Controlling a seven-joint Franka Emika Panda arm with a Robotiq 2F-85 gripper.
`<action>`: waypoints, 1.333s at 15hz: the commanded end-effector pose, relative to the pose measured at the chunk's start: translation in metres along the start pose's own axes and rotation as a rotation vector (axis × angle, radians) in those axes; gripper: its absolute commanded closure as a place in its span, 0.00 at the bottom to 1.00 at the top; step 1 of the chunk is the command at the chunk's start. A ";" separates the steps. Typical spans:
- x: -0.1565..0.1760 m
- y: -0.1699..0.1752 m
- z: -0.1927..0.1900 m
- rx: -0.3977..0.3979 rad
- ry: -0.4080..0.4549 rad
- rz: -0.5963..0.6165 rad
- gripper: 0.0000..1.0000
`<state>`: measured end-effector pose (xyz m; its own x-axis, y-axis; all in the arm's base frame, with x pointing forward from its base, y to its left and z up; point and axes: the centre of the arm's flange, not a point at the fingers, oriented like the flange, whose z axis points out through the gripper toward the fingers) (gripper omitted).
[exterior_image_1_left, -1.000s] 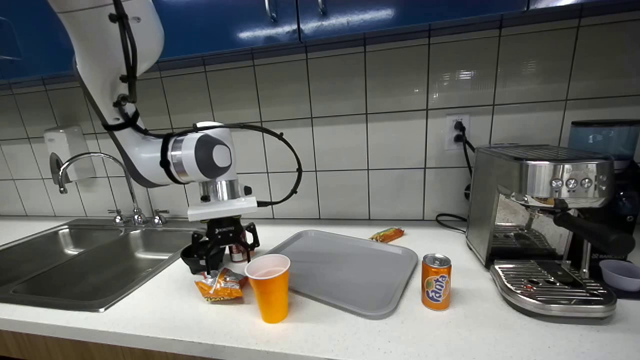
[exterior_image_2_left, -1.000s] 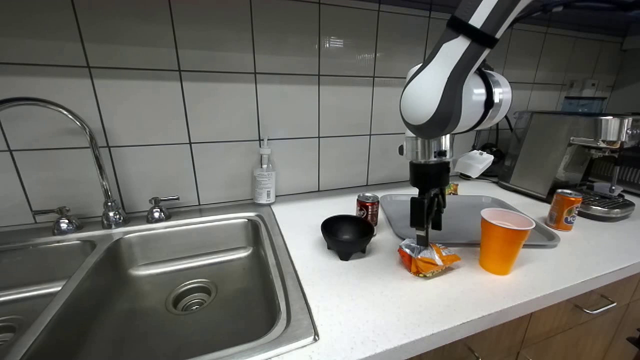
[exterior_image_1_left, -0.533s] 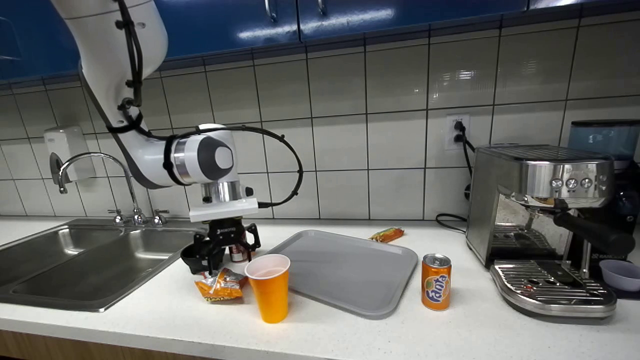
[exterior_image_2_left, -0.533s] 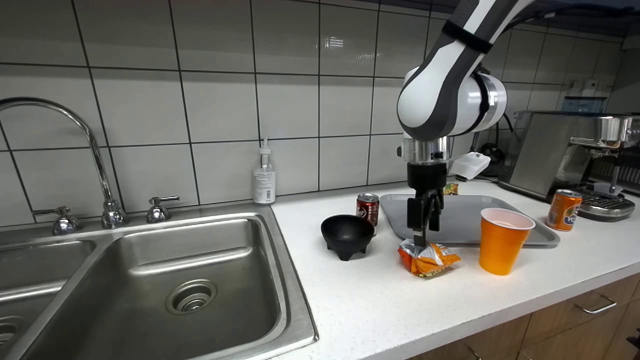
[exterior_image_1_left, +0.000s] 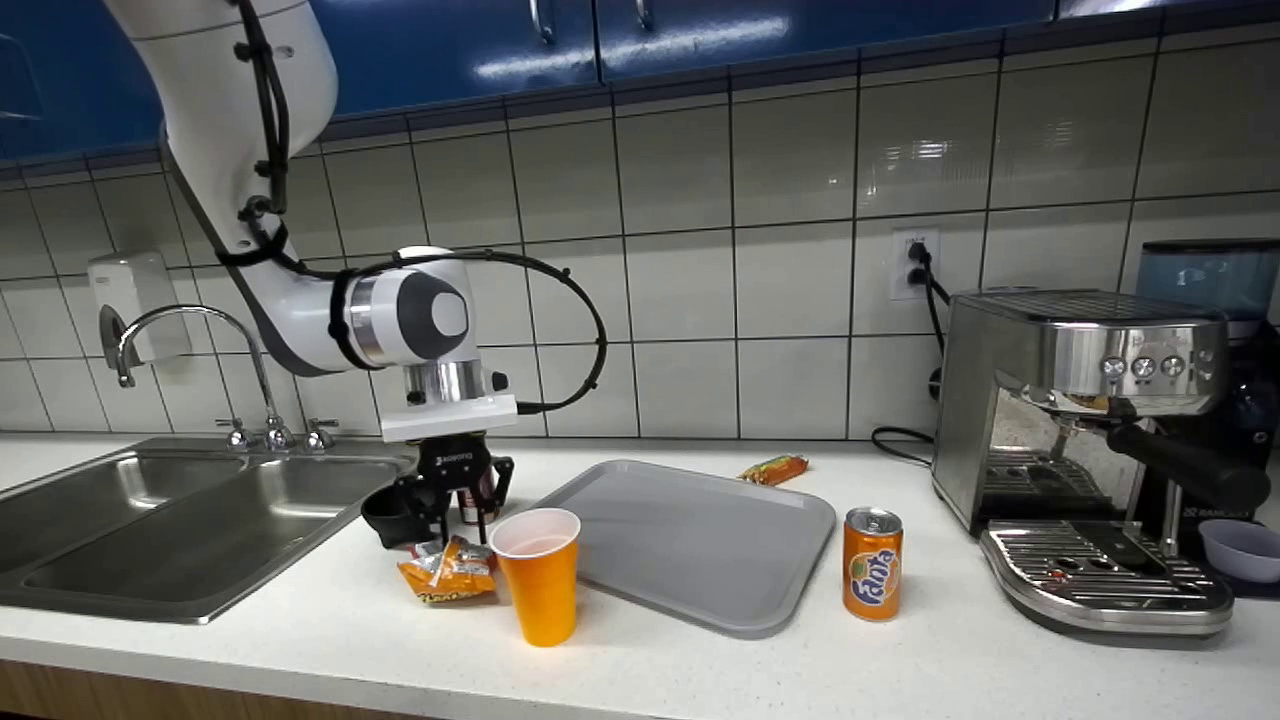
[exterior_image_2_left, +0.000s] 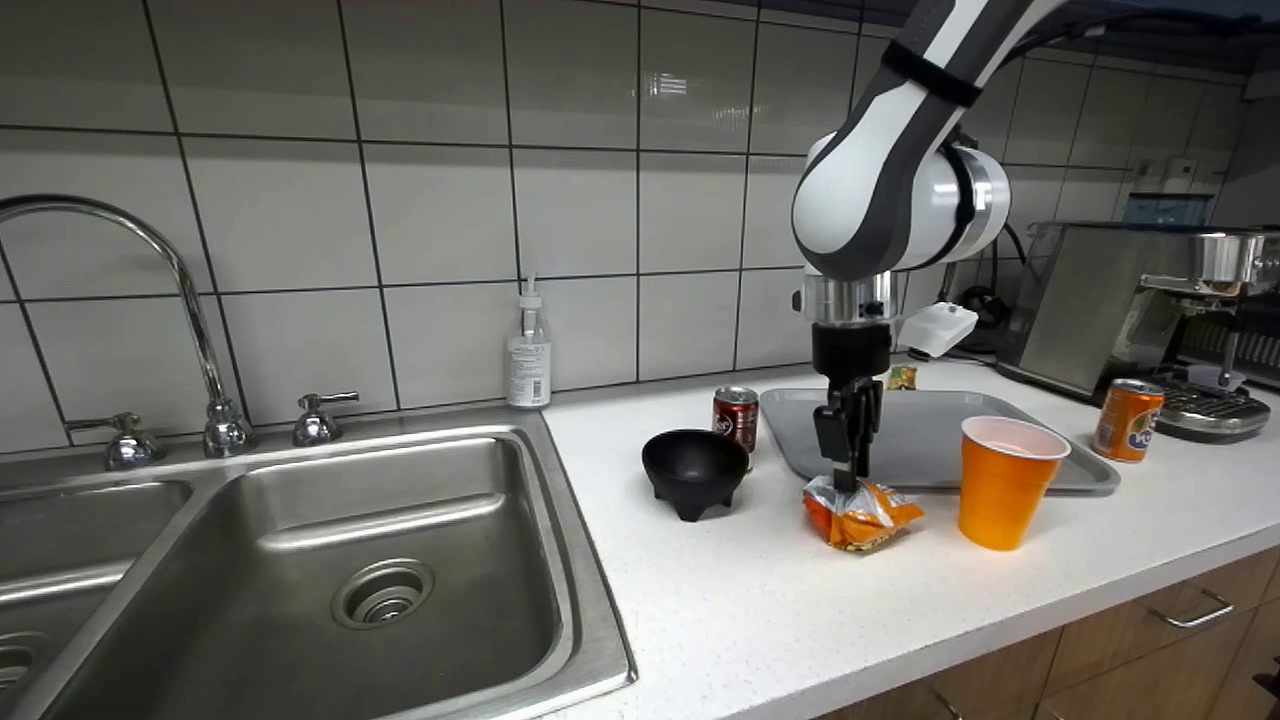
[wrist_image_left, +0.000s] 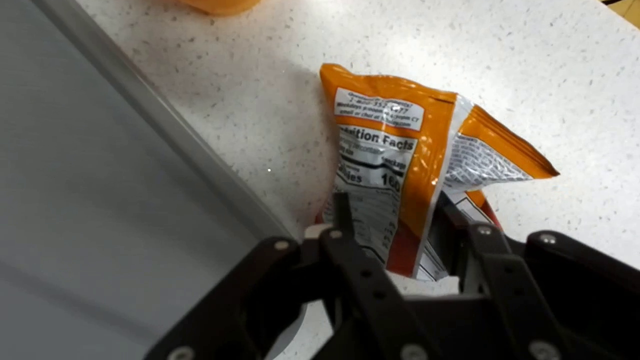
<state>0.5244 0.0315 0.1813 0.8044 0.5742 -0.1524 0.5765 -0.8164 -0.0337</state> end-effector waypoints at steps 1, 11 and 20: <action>0.006 0.001 -0.003 -0.007 -0.005 0.012 0.88; 0.005 0.001 -0.010 -0.012 0.009 0.011 1.00; 0.002 0.003 -0.040 -0.051 0.062 0.020 1.00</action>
<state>0.5345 0.0325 0.2004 0.8097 0.5751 -0.1168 0.5780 -0.8159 -0.0106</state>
